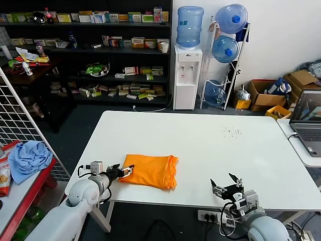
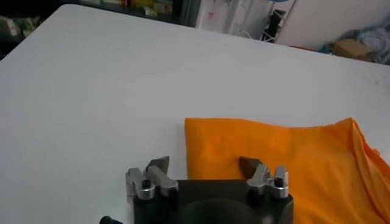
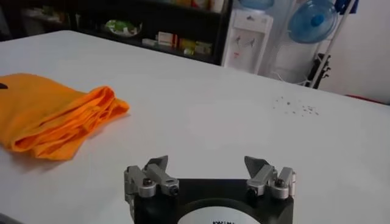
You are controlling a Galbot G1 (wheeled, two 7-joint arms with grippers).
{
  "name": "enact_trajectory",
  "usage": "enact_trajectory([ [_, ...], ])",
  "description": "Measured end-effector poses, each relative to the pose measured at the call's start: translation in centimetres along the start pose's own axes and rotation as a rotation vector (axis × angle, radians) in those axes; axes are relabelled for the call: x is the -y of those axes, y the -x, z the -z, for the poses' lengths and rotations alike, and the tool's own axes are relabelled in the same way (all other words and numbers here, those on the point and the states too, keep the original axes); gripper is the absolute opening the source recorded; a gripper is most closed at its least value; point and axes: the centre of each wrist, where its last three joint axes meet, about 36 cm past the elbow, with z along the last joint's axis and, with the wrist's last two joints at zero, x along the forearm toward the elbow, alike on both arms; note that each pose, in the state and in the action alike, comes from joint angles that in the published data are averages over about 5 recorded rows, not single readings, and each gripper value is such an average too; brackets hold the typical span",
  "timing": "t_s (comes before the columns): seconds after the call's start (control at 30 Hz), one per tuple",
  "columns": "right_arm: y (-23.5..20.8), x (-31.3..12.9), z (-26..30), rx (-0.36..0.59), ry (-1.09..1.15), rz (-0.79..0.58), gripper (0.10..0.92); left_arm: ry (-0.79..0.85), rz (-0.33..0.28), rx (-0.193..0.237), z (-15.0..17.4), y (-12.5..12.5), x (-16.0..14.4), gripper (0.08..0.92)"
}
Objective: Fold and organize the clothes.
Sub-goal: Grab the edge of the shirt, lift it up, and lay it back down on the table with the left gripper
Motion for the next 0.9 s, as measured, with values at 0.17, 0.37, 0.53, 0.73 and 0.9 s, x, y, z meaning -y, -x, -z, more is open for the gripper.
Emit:
enact_trajectory([
  [0.17,-0.1,0.0,0.2,0.002,0.0,0.002,0.823,-0.008,-0.013,-0.008,-0.1,0.2,-0.2,0.62],
  [0.37,-0.1,0.1,0.3,0.002,-0.001,0.003,0.823,-0.017,-0.029,-0.019,-0.3,0.2,-0.3,0.447],
  [0.53,-0.1,0.1,0.5,0.002,-0.004,0.003,0.823,-0.028,-0.046,-0.03,-0.6,0.0,0.0,0.308],
  [0.73,-0.1,-0.1,0.6,0.003,-0.005,0.006,0.823,-0.05,-0.065,-0.026,-0.7,-0.4,0.5,0.151],
  [0.9,-0.2,-0.1,0.7,0.006,-0.008,0.006,0.823,-0.063,-0.067,-0.012,-0.5,-1.0,0.5,0.13],
])
